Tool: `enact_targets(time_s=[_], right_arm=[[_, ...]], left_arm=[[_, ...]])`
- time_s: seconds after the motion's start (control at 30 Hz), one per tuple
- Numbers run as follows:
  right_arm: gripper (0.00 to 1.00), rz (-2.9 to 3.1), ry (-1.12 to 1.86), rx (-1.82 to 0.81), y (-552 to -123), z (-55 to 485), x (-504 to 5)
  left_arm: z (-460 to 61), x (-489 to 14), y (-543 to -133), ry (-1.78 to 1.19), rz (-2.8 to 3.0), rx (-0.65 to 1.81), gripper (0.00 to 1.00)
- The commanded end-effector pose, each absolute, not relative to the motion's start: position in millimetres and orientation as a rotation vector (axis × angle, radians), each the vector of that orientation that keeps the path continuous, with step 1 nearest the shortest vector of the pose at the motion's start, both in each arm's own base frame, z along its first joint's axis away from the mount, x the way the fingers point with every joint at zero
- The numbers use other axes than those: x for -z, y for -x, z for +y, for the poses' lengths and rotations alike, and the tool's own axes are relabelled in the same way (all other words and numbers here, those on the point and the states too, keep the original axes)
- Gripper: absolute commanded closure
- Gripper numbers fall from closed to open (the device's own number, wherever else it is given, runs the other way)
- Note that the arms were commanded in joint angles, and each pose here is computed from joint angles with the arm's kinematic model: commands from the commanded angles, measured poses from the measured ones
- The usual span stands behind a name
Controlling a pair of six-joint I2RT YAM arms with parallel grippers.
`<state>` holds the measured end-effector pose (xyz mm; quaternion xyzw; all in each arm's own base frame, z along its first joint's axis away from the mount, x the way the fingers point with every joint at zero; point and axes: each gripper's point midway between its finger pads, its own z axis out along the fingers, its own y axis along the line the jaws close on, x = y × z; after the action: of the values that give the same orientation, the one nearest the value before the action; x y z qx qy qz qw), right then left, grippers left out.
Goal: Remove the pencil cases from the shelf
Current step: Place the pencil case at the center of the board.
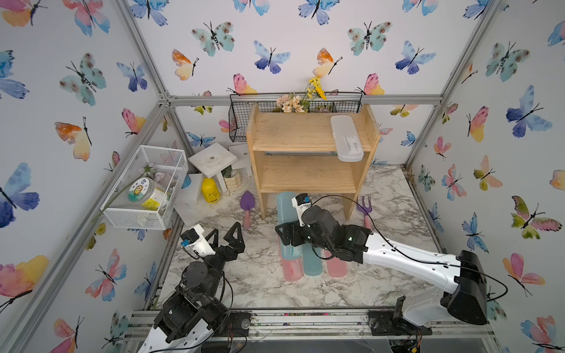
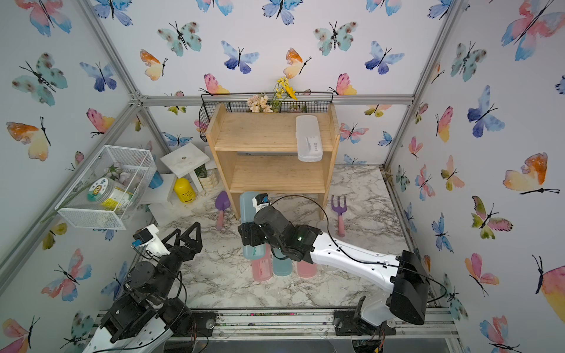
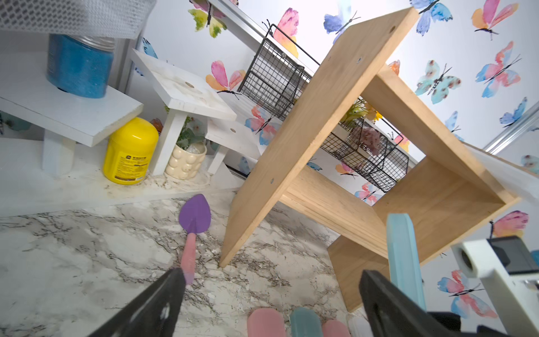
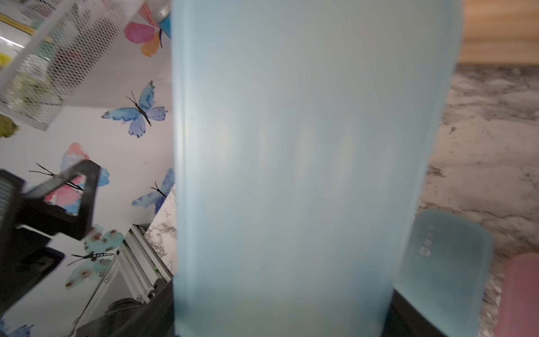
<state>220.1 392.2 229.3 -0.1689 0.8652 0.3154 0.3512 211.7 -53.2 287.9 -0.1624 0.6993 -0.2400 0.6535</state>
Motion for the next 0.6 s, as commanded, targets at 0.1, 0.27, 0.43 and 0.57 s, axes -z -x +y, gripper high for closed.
enact_targets(time_s=[0.1, 0.27, 0.43, 0.57], right_arm=[[0.23, 2.410, 0.462, -0.820, -195, 428, -168], [0.23, 2.531, 0.500, -0.809, -179, 461, -120], [0.22, 2.619, 0.537, -0.724, -179, 481, -86], [0.21, 2.644, 0.529, -0.668, -184, 487, -71]], left_arm=[[-52, -288, -226, 0.381, 1.664, 0.415, 0.01], [-64, -279, -234, 0.375, 1.708, 0.428, 0.01], [-73, -266, -238, 0.381, 1.750, 0.459, 0.01], [-77, -258, -240, 0.382, 1.769, 0.470, 0.01]])
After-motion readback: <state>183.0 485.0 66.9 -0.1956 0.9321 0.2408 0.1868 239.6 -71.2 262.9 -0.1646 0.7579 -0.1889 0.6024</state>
